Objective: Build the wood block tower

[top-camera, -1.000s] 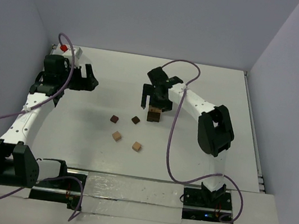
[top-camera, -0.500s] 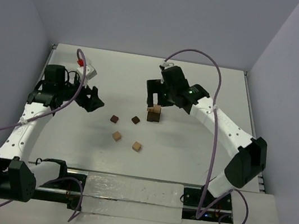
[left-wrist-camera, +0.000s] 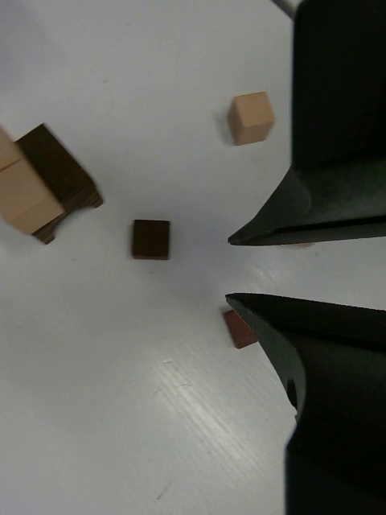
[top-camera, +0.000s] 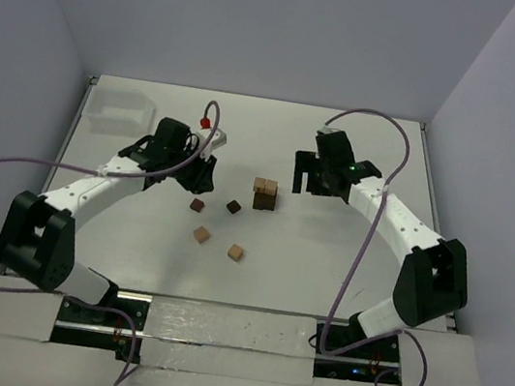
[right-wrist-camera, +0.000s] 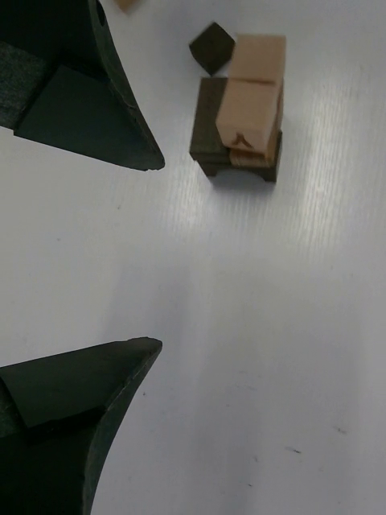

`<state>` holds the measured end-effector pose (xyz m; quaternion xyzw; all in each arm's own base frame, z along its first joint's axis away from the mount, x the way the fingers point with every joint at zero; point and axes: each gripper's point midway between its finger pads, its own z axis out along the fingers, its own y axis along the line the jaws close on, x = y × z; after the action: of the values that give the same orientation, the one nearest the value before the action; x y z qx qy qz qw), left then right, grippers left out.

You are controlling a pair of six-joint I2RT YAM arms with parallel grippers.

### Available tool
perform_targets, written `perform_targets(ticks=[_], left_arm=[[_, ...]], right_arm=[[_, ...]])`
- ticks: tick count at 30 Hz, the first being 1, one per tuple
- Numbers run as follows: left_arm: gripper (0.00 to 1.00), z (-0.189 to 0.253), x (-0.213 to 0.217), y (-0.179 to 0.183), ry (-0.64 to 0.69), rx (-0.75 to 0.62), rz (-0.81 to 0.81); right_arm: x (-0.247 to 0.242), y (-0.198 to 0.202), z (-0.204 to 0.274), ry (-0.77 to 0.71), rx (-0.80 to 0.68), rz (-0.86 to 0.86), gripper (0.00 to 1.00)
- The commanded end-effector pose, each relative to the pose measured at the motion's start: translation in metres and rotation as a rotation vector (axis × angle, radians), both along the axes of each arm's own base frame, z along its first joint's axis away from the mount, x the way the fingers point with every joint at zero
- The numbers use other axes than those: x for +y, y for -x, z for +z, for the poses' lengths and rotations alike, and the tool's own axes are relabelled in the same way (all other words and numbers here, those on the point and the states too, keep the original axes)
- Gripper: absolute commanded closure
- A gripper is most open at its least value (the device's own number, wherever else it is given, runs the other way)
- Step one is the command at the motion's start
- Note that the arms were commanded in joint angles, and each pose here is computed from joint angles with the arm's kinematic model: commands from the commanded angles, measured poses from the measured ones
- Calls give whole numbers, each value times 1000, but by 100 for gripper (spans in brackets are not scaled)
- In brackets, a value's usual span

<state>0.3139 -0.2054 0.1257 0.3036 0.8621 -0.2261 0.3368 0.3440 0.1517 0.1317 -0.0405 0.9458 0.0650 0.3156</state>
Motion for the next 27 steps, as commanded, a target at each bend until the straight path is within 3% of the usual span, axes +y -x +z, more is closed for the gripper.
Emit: perform_targets(ticks=[1,10,27], left_arm=[[64,24,-25,-56,57,-79,204],[58,-4,-74,-71,42,-14,179],[50,-34,-103,-67,25,90,96]], right_arm=[[-6,-24,-7,-24,-16,-86,10],[-6,-37,-38,-23,86,-108,11],[7,-42,-52,-54,163,-92,10]])
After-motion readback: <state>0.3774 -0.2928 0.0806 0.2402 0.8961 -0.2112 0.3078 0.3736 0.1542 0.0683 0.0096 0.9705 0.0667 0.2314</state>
